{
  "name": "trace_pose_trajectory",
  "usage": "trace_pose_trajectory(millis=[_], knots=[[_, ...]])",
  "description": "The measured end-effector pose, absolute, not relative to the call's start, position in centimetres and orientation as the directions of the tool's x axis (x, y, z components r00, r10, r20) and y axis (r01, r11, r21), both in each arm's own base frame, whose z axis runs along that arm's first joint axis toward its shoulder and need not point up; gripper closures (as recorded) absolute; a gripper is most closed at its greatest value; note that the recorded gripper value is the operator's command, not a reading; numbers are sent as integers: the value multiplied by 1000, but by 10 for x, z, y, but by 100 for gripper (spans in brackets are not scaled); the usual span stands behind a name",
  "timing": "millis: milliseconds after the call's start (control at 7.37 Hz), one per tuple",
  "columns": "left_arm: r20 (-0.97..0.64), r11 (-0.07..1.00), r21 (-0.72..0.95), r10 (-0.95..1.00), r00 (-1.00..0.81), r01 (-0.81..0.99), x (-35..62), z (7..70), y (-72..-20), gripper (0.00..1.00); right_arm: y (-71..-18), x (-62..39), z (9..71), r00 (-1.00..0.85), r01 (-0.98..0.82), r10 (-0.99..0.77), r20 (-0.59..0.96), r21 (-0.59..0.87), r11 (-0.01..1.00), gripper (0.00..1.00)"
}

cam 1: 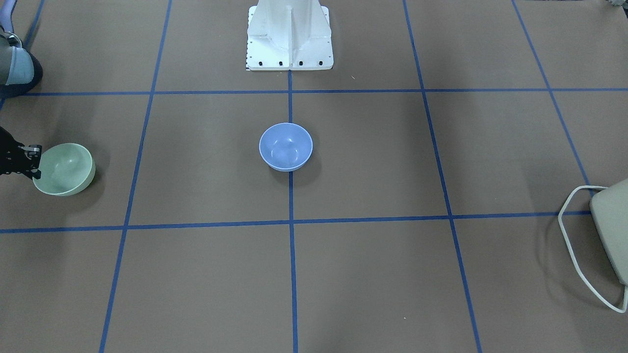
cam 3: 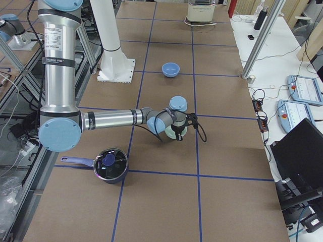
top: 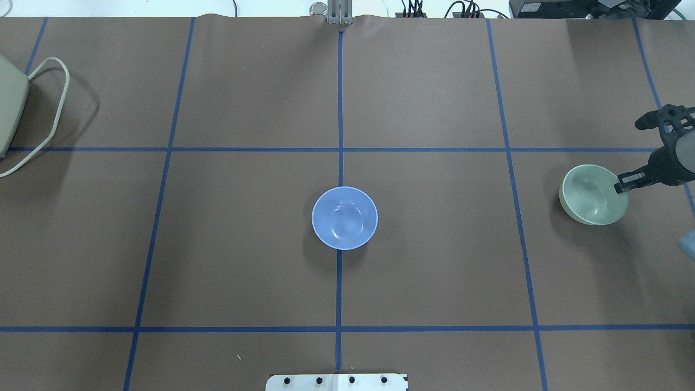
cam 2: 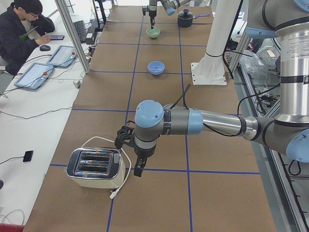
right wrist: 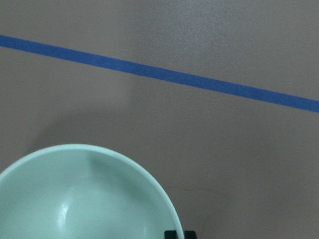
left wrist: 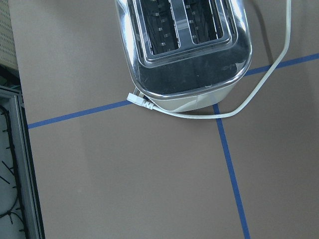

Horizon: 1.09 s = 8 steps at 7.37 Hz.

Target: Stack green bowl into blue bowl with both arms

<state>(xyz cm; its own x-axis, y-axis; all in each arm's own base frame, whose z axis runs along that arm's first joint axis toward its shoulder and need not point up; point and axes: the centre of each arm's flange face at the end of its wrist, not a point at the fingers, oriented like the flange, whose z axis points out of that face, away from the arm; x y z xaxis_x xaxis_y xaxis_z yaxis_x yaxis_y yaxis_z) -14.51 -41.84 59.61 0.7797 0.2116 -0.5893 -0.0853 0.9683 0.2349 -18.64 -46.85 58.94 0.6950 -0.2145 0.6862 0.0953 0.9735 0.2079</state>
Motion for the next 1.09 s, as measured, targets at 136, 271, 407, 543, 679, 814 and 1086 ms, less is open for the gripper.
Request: trace_pose_trajectory(millis=[136,271,407,543,679,814,1086], knots=[[-590,969,234,211,780,-85,-145,596,-418,2,-469,-180,574,668,89,-219,711,216,972,100],[-590,969,234,210,780,-84,-145,596,-419,2,-472,-170,551,626,67,-209,751,215,974,100],[-590,969,233,209,780,-83,-145,596,-419,2,-479,-166,517,579,13,-160,799,187,982,100],[-590,969,233,208,780,-83,-145,596,-419,2,-491,-179,466,525,-69,-68,849,122,990,100],[-590,969,233,208,780,-82,-145,596,-419,2,-498,-217,407,468,-133,31,883,36,990,100],[-591,970,230,206,780,-81,-145,597,-420,2,-498,-271,350,443,-187,133,887,-54,981,100],[-594,971,224,202,779,-81,-145,600,-420,2,-475,-383,244,517,-275,276,811,-148,950,100]])
